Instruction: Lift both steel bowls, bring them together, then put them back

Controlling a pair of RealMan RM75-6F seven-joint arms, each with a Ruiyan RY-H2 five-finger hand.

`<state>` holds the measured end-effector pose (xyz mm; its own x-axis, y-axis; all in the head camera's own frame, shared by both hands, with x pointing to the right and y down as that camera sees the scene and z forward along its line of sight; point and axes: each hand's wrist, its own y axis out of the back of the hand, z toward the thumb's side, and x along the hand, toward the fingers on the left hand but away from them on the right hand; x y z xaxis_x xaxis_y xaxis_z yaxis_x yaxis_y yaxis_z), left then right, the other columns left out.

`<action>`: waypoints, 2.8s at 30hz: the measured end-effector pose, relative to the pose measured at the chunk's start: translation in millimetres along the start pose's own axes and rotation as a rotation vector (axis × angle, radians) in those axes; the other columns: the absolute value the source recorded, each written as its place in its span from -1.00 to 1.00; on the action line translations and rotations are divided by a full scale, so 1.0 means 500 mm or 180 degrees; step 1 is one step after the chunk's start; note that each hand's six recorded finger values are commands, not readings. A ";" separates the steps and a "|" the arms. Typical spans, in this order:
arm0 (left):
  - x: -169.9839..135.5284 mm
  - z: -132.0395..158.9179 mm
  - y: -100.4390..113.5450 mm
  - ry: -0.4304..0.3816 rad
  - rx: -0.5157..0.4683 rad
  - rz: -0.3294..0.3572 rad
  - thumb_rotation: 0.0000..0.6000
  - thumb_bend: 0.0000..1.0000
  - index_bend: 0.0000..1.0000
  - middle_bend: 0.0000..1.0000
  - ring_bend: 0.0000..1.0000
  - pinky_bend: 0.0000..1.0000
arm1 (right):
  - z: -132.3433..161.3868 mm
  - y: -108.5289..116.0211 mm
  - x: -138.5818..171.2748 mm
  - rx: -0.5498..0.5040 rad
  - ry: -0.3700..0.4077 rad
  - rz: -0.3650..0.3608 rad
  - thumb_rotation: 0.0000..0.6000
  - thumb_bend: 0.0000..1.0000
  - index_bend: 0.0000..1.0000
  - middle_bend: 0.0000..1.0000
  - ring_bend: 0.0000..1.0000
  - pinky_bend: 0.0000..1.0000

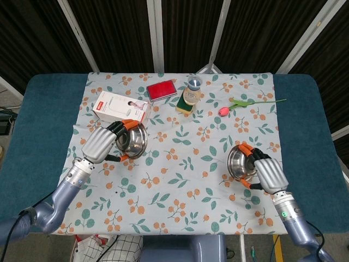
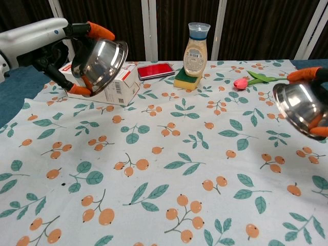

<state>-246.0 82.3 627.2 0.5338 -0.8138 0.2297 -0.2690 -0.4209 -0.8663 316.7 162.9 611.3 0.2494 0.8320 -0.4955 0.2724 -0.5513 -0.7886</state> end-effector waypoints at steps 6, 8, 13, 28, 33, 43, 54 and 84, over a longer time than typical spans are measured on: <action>0.008 0.009 0.005 -0.0153 -0.0250 0.0178 1.00 -0.12 -0.04 0.22 0.00 0.43 | -0.008 0.074 -0.021 -0.1216 0.0036 -0.0169 1.00 -0.29 1.00 0.98 1.00 1.00; 0.012 0.014 0.003 -0.0226 -0.0326 0.0217 1.00 -0.12 -0.04 0.22 0.00 0.43 | -0.011 0.095 -0.027 -0.1616 0.0052 -0.0198 1.00 -0.29 1.00 0.98 1.00 1.00; 0.026 0.036 -0.009 -0.0430 -0.0507 0.0327 1.00 -0.13 -0.04 0.22 0.00 0.43 | -0.022 0.137 -0.044 -0.2743 0.0056 -0.0216 1.00 -0.29 1.00 0.98 1.00 1.00; 0.073 0.120 -0.013 -0.0961 -0.0755 0.0983 1.00 -0.14 -0.03 0.23 0.01 0.43 | 0.006 0.109 -0.098 -0.3818 -0.0164 0.0284 1.00 -0.29 1.00 0.98 1.00 1.00; 0.089 0.146 -0.019 -0.1093 -0.0836 0.1052 1.00 -0.14 -0.03 0.23 0.01 0.43 | 0.028 0.091 -0.094 -0.3939 -0.0190 0.0402 1.00 -0.29 1.00 0.98 1.00 1.00; 0.136 0.199 -0.063 -0.1225 -0.1027 0.0978 1.00 -0.14 -0.02 0.24 0.02 0.43 | 0.105 0.061 -0.087 -0.4088 -0.0145 0.0703 1.00 -0.29 1.00 0.98 1.00 1.00; 0.146 0.227 -0.081 -0.1303 -0.1044 0.0982 1.00 -0.14 -0.02 0.24 0.02 0.43 | 0.176 0.049 -0.071 -0.4234 -0.0076 0.0833 1.00 -0.28 1.00 0.98 1.00 1.00; 0.123 0.272 -0.085 -0.1486 -0.1097 0.1002 1.00 -0.14 -0.02 0.24 0.02 0.43 | 0.268 0.015 -0.011 -0.4490 -0.0018 0.1095 1.00 -0.28 1.00 0.98 1.00 1.00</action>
<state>-92.7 104.7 617.5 0.6585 -0.6924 -0.2951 -0.6688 -0.3585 -0.6512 193.0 162.4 559.1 0.4869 0.6471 -0.5867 0.8717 -0.3179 0.3729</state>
